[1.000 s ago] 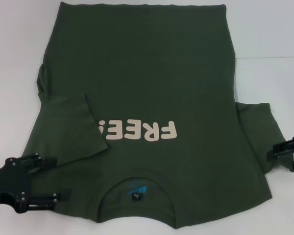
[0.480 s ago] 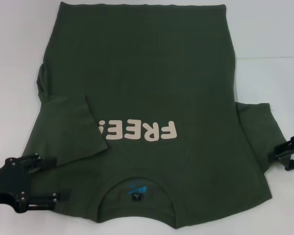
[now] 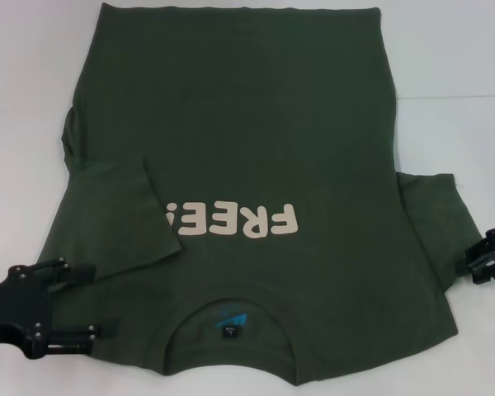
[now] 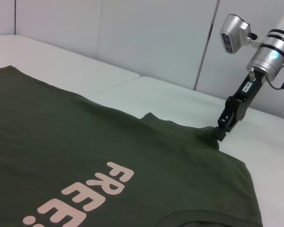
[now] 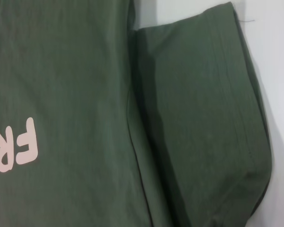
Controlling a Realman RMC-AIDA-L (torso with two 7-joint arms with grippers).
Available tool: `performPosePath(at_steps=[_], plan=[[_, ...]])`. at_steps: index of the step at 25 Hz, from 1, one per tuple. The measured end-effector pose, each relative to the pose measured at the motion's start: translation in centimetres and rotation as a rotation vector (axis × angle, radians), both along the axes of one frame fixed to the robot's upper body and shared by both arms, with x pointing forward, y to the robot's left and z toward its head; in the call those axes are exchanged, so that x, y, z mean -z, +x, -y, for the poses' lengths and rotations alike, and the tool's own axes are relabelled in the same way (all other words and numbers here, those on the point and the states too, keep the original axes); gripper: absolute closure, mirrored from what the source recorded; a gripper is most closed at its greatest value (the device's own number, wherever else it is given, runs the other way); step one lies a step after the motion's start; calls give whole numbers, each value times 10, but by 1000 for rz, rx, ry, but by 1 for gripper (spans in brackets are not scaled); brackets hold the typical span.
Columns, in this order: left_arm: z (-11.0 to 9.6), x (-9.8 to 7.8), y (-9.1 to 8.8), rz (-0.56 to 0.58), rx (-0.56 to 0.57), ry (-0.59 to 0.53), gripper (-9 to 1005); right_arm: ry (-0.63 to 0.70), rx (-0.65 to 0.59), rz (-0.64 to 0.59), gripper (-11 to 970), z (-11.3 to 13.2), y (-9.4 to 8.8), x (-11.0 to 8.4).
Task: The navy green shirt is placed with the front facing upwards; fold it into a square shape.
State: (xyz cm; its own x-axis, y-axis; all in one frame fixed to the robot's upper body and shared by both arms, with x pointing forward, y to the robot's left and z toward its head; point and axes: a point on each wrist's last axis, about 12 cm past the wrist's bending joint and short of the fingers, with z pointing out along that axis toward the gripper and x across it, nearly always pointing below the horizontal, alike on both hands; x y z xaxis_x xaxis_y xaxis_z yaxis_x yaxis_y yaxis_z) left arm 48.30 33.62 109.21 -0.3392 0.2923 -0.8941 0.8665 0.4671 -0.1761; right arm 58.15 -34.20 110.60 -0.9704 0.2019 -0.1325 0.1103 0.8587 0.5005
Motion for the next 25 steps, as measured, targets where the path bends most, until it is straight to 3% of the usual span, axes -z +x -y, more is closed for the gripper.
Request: performPosePath(at_steps=[25], plan=[[0,1,-2,-6,4,-1,64,3,31,-6,663,4,-2,0]])
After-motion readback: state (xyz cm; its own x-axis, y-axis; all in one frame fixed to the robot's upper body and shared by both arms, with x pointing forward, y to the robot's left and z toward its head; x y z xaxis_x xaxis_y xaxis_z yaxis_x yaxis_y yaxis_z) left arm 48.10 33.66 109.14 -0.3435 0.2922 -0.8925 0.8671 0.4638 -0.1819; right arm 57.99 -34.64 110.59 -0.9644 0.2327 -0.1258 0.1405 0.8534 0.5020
